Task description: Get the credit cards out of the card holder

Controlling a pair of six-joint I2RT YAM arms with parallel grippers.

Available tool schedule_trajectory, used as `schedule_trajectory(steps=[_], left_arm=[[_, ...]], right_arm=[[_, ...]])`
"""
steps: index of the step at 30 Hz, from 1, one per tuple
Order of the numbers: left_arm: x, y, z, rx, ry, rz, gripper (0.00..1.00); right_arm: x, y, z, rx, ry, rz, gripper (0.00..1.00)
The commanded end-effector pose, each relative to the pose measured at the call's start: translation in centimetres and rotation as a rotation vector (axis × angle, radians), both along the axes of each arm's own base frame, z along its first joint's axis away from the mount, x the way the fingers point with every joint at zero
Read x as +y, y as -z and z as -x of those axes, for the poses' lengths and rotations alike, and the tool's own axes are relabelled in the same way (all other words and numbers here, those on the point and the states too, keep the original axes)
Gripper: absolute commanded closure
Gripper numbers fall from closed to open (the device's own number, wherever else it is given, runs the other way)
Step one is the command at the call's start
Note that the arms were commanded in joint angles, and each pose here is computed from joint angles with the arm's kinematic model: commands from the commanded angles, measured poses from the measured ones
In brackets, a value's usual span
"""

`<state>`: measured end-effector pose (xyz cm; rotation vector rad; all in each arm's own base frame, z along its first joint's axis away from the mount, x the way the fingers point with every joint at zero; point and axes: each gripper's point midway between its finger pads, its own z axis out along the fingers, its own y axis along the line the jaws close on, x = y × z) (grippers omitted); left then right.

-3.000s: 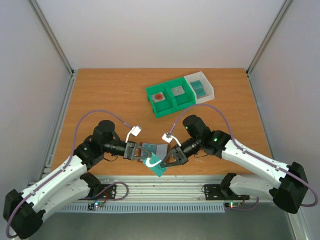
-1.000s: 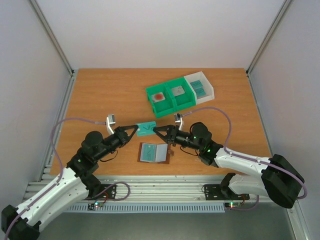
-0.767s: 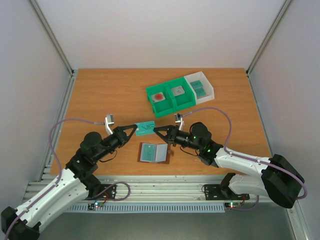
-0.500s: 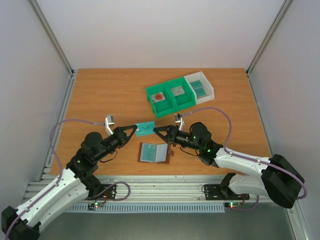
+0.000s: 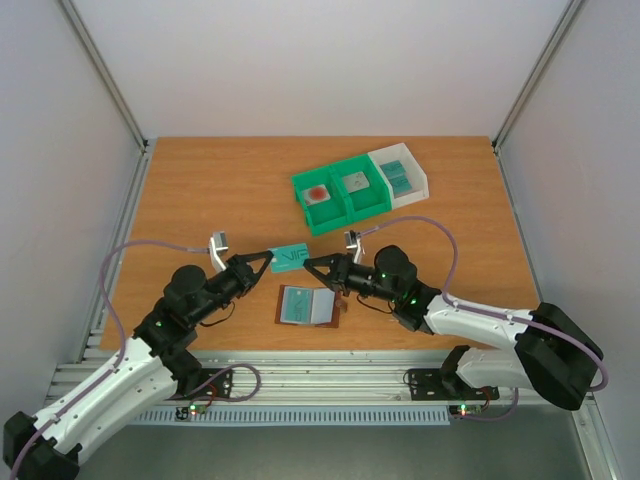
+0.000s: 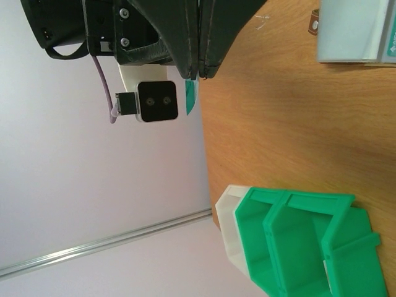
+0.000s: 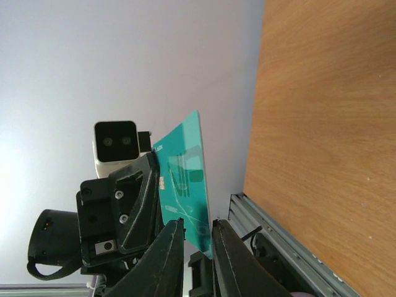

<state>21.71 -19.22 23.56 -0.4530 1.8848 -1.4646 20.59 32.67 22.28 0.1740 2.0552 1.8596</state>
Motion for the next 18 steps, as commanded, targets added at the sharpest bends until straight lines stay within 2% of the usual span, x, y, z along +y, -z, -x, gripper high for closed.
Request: schedule_trajectory(steps=[1, 3, 7, 12, 14, 15, 17, 18], left_arm=[[0.6, -0.5, -0.4, -0.03, -0.041, 0.02, 1.0], [0.6, -0.4, -0.4, -0.029, -0.04, 0.018, 1.0], [0.8, -0.2, -0.2, -0.023, -0.045, 0.013, 1.0], [1.2, 0.0, -0.2, -0.018, -0.062, 0.005, 0.96], [1.4, 0.2, -0.2, -0.015, -0.073, -0.002, 0.84], [1.5, 0.3, -0.2, -0.011, -0.078, -0.009, 0.75], [1.7, 0.0, -0.1, -0.017, -0.085, -0.015, 0.52], [1.9, 0.4, 0.0, -0.002, -0.087, -0.035, 0.44]], right_arm=[[0.5, -0.9, 0.3, -0.009, -0.014, -0.04, 0.86], [0.4, -0.8, 0.3, -0.007, -0.009, -0.038, 0.88], [0.1, -1.0, 0.3, -0.02, 0.005, -0.027, 0.98], [0.0, -1.5, 0.4, -0.049, 0.003, -0.007, 0.99], [-0.1, -1.6, 0.4, -0.058, 0.001, 0.001, 0.99], [0.0, -1.6, 0.4, -0.062, -0.001, 0.008, 0.99], [-0.1, -1.6, 0.5, -0.073, -0.006, 0.033, 0.99], [-0.1, -1.7, 0.5, -0.084, -0.007, 0.048, 0.99]])
